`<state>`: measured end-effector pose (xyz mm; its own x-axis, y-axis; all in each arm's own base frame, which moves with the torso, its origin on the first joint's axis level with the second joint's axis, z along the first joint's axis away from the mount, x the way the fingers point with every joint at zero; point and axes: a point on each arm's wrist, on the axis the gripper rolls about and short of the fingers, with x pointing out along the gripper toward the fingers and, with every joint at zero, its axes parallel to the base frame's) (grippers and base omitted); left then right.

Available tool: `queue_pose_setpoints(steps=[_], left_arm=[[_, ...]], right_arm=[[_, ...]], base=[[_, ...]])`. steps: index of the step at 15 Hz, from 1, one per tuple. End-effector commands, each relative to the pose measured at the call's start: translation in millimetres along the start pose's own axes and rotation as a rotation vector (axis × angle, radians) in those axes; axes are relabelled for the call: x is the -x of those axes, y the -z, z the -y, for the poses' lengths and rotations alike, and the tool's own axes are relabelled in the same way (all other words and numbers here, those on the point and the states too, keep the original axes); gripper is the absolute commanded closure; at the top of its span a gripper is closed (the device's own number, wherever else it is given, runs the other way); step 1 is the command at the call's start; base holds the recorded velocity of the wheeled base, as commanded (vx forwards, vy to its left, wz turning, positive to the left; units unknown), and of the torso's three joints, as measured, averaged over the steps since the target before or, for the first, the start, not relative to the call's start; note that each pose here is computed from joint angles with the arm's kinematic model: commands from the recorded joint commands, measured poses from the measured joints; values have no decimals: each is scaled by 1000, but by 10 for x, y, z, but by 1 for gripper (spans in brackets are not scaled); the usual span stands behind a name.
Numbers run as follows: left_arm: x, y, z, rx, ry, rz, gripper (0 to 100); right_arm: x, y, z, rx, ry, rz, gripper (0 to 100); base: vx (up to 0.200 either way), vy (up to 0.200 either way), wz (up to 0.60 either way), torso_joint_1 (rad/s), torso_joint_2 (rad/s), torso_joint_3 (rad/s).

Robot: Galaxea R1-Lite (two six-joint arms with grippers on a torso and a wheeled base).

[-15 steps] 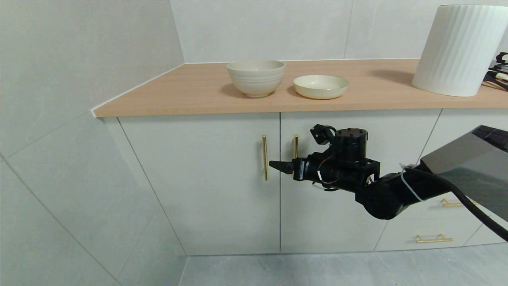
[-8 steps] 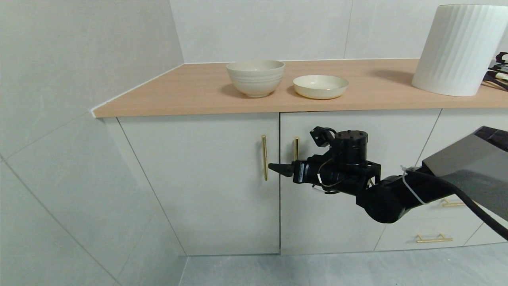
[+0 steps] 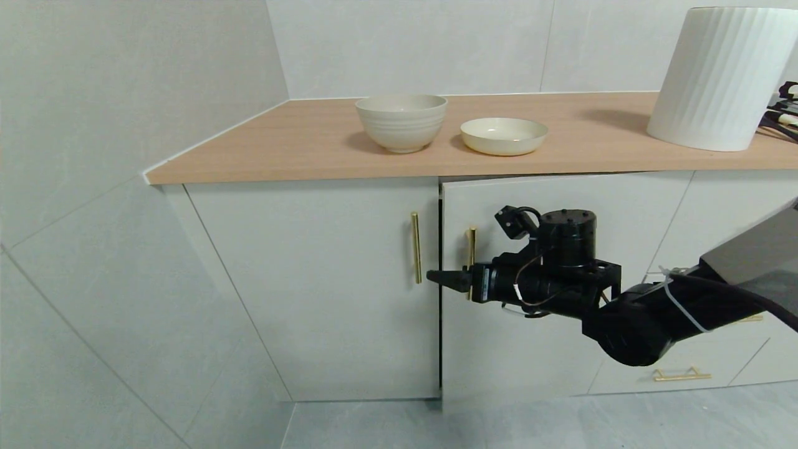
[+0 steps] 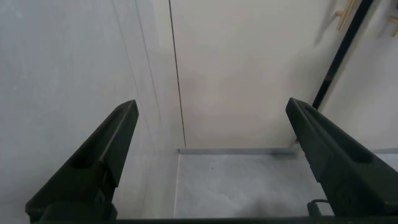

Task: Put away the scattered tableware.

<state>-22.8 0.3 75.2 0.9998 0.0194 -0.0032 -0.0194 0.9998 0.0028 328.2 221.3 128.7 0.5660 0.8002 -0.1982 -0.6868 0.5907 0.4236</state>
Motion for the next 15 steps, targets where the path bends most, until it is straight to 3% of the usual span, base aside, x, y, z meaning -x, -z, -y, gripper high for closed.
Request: queue_pose_setpoints(steps=[1, 7, 15], left_arm=[[0, 0, 0, 0, -1, 0, 0], [0, 0, 0, 0, -1, 0, 0], [0, 0, 0, 3, -1, 0, 0]], right_arm=[[156, -24, -83, 3, -12, 0, 0], [510, 109, -254, 13, -104, -26, 0], [981, 284, -428, 11, -123, -31, 0]], base=[[0, 0, 0, 0, 0, 0], [0, 0, 0, 0, 0, 0], [0, 0, 0, 0, 0, 0]])
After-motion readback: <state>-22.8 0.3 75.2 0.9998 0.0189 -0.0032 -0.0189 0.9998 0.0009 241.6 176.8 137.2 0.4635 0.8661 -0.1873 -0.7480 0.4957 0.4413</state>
